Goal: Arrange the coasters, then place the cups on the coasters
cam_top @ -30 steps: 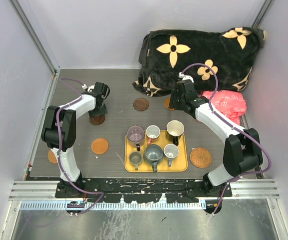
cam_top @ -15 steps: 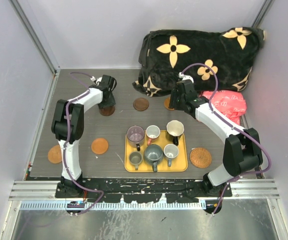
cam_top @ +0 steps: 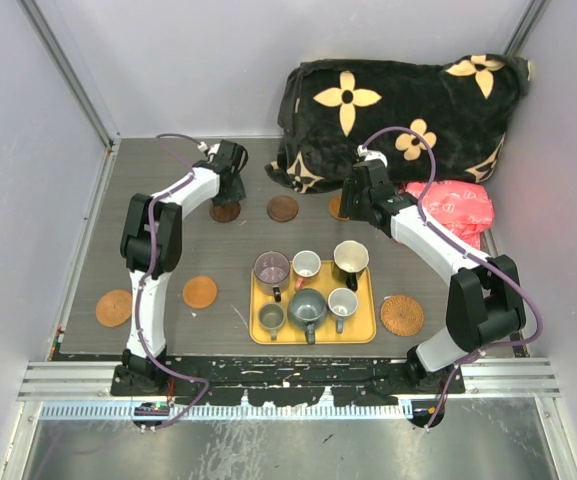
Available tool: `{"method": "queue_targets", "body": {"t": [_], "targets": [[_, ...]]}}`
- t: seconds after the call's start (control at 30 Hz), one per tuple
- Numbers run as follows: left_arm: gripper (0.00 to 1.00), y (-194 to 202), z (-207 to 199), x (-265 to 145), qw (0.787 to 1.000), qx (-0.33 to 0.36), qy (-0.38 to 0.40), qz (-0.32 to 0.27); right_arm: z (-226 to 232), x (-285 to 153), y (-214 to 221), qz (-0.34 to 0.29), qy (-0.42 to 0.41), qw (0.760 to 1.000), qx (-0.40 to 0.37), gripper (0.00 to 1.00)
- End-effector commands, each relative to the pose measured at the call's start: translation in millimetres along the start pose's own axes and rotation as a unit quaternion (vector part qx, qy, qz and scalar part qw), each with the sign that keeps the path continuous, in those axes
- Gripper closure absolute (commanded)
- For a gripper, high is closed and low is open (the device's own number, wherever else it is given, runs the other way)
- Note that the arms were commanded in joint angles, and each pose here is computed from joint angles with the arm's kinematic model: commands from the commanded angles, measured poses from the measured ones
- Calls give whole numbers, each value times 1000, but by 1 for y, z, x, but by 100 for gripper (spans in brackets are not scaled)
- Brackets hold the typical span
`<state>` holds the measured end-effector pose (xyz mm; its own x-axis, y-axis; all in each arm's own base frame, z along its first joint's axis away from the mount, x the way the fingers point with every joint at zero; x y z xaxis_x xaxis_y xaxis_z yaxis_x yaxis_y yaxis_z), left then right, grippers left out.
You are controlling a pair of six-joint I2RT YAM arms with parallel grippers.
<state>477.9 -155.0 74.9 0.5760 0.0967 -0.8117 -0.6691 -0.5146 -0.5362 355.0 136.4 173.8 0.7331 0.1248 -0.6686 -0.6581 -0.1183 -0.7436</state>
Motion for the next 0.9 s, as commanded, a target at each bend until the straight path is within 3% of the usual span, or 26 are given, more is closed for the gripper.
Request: {"method": "queue_targets", "body": {"t": [0.0, 0.6, 0.87], "targets": [[52, 33, 0, 14, 998, 10, -4, 58, 0, -6, -17, -27, 4, 1000, -4, 50], [50, -3, -3, -39, 1000, 0, 18, -9, 2, -8, -15, -29, -2, 1000, 1, 50], [49, -8, 38, -74, 999, -20, -11, -33, 0, -13, -14, -33, -1, 999, -1, 50]]}}
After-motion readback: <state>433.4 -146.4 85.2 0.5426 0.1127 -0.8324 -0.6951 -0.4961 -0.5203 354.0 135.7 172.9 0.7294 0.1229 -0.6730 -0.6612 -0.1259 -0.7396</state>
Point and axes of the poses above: each gripper's point midway between its finger pads, its own x axis out along the fingers, its own z axis along the line the jaws close on, y = z × x, the point moved 5 cm from there along -x, back along the fingers, and after that the axes turned 14 degrees about -x, right-handed, at the moved point
